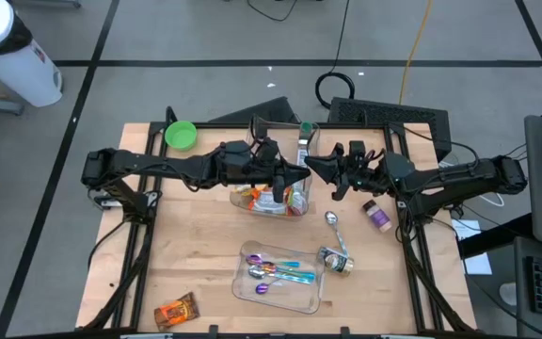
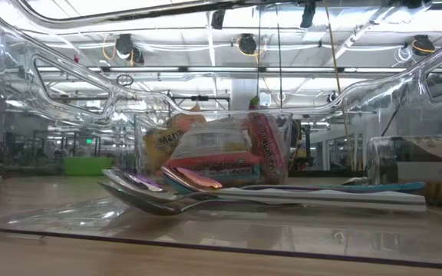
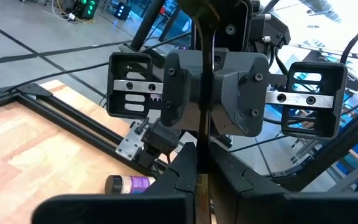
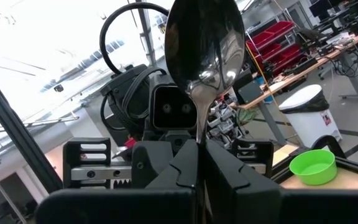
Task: Pick & Place Food Item
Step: Put the black spoon into the bottom transparent bin
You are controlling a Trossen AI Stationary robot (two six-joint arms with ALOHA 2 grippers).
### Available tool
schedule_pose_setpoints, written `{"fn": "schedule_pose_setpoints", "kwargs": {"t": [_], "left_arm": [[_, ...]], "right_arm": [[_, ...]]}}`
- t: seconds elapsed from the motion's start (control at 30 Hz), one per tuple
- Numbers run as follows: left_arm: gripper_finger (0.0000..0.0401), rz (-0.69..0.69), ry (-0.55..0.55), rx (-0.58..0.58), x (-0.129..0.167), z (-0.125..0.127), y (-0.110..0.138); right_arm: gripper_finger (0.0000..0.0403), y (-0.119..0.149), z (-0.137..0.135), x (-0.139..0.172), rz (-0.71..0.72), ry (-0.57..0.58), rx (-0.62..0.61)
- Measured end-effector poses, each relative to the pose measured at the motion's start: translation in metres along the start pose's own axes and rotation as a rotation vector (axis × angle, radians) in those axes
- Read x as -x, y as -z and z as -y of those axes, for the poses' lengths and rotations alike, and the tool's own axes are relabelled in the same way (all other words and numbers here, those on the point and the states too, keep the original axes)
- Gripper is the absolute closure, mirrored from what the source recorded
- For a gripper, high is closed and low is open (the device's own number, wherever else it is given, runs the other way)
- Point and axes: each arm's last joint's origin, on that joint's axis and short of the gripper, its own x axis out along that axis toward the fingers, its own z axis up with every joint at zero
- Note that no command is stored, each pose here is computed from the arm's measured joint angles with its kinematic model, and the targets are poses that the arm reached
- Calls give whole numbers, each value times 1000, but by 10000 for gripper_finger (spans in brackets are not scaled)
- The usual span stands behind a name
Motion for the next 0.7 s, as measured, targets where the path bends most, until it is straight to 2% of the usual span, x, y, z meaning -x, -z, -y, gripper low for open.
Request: {"fn": "schedule_pose_setpoints", "kwargs": {"t": [0.2,0.7], "left_arm": [[385,-1,1,0,0,0,0],[398,12,34,-2,2,3,-4]], "right_arm": [[385,0,0,0,-2,0,0],[244,-4,-3,2,19,-27,7]]}}
